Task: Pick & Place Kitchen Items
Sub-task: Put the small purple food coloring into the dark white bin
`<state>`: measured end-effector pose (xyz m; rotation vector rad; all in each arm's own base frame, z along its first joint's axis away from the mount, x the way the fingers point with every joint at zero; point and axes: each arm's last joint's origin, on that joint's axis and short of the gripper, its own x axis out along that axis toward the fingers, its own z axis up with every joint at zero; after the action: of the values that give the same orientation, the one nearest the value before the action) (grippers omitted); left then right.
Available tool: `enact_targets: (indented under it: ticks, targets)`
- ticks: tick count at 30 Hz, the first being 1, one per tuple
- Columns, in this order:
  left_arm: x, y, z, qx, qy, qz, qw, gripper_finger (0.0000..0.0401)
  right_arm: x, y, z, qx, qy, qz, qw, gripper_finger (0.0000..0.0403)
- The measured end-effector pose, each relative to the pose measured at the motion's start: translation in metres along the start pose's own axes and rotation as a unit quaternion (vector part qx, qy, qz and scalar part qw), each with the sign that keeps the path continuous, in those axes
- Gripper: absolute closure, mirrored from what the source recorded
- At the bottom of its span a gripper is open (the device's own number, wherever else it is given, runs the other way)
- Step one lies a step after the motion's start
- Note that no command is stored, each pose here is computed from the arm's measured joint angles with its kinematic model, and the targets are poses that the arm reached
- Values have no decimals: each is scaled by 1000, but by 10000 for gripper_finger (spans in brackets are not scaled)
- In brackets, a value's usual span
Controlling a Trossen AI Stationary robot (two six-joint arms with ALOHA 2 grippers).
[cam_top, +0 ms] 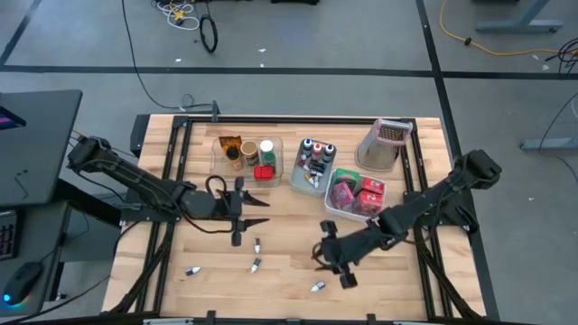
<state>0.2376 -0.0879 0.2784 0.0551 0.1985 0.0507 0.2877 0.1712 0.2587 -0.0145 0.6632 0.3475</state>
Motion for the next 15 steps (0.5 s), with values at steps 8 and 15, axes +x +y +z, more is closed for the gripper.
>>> enact_targets:
  ticks: [8, 15]
  targets:
    - [0, 0, 8, 48, -36, 5, 998, 214, 18, 28, -9, -25, -17, 2, 1000, 248]
    - [-1, 0, 18, 76, -83, 11, 994, 214, 61, 37, -41, -15, 55, 8, 998, 248]
